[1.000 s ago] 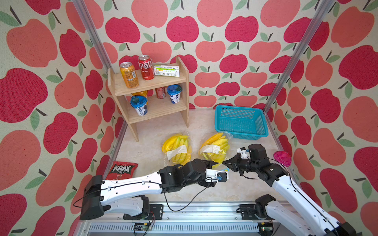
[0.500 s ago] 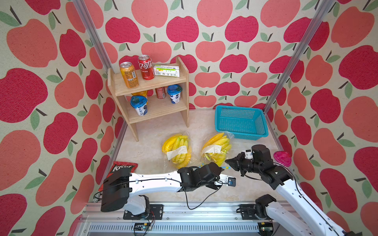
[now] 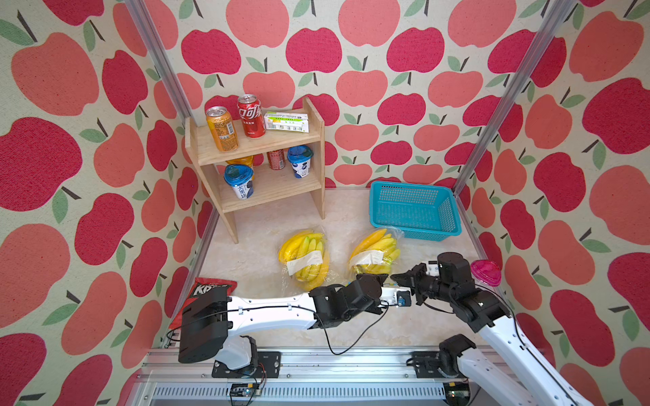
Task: Open the zip-top bag and take out the banana
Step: Unzip the zipper on the zipper food storage bag.
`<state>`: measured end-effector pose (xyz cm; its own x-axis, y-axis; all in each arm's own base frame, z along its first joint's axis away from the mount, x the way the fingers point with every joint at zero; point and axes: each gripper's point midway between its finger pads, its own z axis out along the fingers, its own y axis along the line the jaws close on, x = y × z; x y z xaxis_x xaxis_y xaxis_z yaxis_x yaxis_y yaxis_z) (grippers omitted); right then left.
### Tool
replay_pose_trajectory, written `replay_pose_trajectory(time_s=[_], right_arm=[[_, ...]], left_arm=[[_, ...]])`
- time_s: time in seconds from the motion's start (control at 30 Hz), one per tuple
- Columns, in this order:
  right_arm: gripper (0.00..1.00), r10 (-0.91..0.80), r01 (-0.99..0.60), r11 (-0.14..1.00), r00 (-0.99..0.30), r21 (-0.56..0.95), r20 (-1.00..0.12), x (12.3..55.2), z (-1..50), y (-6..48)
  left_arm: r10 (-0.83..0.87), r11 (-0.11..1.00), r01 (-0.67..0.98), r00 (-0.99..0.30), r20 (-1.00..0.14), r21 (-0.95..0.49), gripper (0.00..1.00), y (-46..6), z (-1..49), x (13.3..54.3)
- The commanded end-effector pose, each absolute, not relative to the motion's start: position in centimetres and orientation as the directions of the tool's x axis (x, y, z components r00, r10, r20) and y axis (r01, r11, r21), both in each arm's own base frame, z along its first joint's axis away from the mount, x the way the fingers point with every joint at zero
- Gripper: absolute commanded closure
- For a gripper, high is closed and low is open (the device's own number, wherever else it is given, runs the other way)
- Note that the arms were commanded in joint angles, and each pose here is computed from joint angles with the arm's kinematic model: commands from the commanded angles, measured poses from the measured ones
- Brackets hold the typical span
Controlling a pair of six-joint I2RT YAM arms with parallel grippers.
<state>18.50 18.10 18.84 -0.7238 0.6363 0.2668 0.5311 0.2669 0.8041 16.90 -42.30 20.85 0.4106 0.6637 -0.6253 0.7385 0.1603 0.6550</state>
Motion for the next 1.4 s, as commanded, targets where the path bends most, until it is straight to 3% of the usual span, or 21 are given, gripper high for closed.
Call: replay_pose_trajectory(time_s=[0.0, 0.2, 0.67, 0.9, 1.37], right_arm=[[1.0, 0.663, 0.561, 0.25, -0.693, 0.789, 0.282, 18.4, 18.2, 17.7], [1.0, 0.655, 0.562, 0.248, -0.697, 0.789, 0.291, 18.4, 18.0, 18.1], [1.0, 0.647, 0.552, 0.226, -0.701, 0.803, 0.299, 18.9, 18.4, 18.5], [1.0, 0.648, 0.561, 0.222, -0.696, 0.797, 0.31, 18.7, 18.1, 18.5], [1.0, 0.64, 0.549, 0.215, -0.704, 0.808, 0.308, 18.7, 18.3, 18.6]], left_arm=[[0.622, 0.207, 0.74, 0.406, -0.67, 0.64, 0.5, -42.9, 22.8, 16.8], [0.609, 0.207, 0.752, 0.401, -0.684, 0.626, 0.59, -43.7, 22.7, 16.7], [0.597, 0.172, 0.786, 0.396, -0.697, 0.594, 0.64, -44.3, 22.0, 16.0], [0.597, 0.177, 0.784, 0.396, -0.698, 0.595, 0.74, -44.3, 22.2, 16.1], [0.622, 0.162, 0.791, 0.383, -0.683, 0.59, 0.76, -44.4, 20.8, 16.2]])
